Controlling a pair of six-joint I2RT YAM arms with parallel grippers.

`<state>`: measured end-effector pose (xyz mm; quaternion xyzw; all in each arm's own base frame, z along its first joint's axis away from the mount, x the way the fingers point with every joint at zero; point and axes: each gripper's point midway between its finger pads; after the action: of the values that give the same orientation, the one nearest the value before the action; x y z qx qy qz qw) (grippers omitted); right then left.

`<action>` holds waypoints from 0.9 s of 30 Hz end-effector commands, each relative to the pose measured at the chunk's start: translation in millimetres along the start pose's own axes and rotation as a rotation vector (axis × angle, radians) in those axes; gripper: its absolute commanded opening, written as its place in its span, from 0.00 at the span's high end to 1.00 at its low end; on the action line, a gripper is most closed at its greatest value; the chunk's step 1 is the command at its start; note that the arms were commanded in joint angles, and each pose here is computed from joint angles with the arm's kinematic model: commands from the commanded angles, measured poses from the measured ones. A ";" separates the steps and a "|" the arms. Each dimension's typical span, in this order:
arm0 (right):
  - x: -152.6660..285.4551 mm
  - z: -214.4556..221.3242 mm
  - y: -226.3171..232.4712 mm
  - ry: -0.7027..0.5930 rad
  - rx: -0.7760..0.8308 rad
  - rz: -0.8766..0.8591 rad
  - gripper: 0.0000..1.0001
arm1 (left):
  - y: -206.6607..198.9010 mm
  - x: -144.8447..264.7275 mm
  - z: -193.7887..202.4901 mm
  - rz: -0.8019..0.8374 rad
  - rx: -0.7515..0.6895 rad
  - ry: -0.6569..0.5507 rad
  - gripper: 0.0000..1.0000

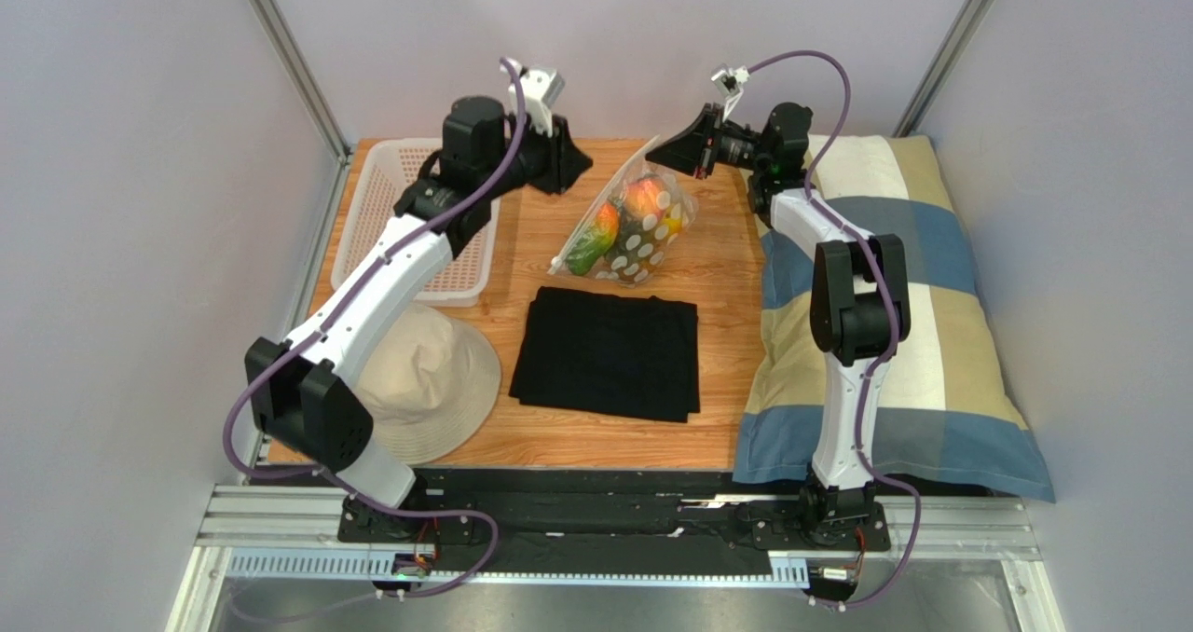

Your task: Open the zip-top bag and remove the fake food

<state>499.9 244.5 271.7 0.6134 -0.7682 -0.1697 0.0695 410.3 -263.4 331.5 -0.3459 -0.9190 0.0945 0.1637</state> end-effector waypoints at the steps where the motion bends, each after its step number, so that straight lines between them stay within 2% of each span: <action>1: -5.1 -11.6 10.5 -0.002 0.093 -0.054 1.00 | 12.4 -20.9 10.5 0.026 -0.130 0.098 0.71; 5: -5.5 -11.1 13.1 0.000 0.092 -0.066 1.00 | 20.9 -30.6 3.5 0.032 -0.127 0.083 0.77; 8: -4.8 -11.6 13.8 0.000 0.095 -0.070 1.00 | 17.0 -37.0 1.7 0.063 -0.120 0.085 0.77; 14: -5.8 -12.7 17.7 -0.001 0.096 -0.082 1.00 | 15.1 -49.1 15.9 0.108 -0.095 0.122 0.70; 17: -5.8 -13.7 19.0 -0.004 0.095 -0.086 1.00 | 15.4 -53.9 26.9 0.126 -0.080 0.146 0.70; 22: -8.2 -12.4 19.3 0.000 0.090 -0.092 1.00 | 13.9 -52.8 27.1 0.132 -0.078 0.130 0.69; 27: -9.6 -11.0 19.5 0.003 0.087 -0.095 1.00 | 13.7 -43.8 25.8 0.116 -0.086 0.118 0.62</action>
<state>487.1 250.8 275.9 0.6400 -0.7490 -0.1586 0.0651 446.0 -286.9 267.5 -0.4013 -0.8844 0.0457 0.2339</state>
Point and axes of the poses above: each gripper's point midway between its finger pads, its own x axis back along the fingers, its own y axis along the line the jaws close on, z = x × y, and after that the axes turned 4 degrees about x, right-handed
